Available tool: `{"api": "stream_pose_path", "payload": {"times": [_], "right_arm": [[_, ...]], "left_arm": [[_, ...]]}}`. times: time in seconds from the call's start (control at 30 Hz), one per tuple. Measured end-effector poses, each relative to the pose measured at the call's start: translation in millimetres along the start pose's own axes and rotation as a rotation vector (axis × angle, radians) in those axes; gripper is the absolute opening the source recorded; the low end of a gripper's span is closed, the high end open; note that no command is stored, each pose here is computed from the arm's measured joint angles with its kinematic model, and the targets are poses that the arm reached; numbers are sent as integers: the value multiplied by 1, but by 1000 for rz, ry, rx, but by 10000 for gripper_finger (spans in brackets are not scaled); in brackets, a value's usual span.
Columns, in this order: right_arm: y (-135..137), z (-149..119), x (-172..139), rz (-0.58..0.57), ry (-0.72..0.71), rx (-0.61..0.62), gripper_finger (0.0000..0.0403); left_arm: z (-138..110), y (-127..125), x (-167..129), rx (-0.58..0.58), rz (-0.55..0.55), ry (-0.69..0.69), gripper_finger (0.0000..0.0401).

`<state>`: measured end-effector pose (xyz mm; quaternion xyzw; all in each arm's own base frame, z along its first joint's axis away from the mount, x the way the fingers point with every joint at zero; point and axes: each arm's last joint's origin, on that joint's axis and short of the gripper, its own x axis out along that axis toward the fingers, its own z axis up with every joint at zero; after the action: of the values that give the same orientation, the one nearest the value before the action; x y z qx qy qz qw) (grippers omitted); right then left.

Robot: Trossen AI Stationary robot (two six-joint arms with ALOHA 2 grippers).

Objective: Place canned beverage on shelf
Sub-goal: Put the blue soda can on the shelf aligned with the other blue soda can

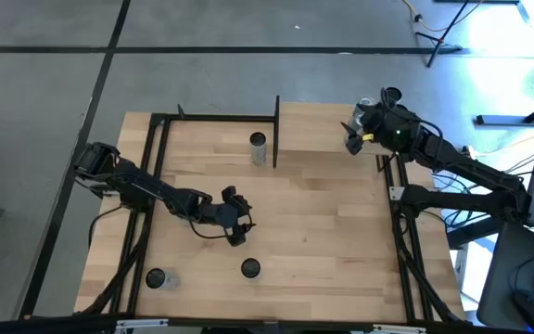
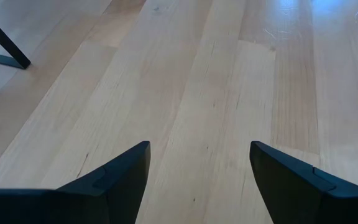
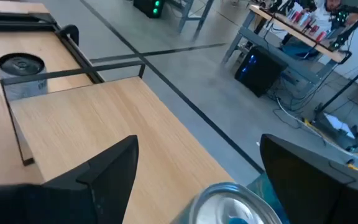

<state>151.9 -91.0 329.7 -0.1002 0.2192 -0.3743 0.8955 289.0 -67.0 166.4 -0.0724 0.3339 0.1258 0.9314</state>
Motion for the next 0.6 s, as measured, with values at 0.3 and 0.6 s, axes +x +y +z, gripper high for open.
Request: {"api": "stream_pose_path", "payload": {"times": [0.3, 0.6], "right_arm": [[35, 14, -1, -35, 3, -182, 321], [86, 1, 13, -84, 179, -479, 321]], "left_arm": [[0, 0, 0, 0, 0, 0, 270], [0, 0, 0, 1, 0, -1, 270]]}}
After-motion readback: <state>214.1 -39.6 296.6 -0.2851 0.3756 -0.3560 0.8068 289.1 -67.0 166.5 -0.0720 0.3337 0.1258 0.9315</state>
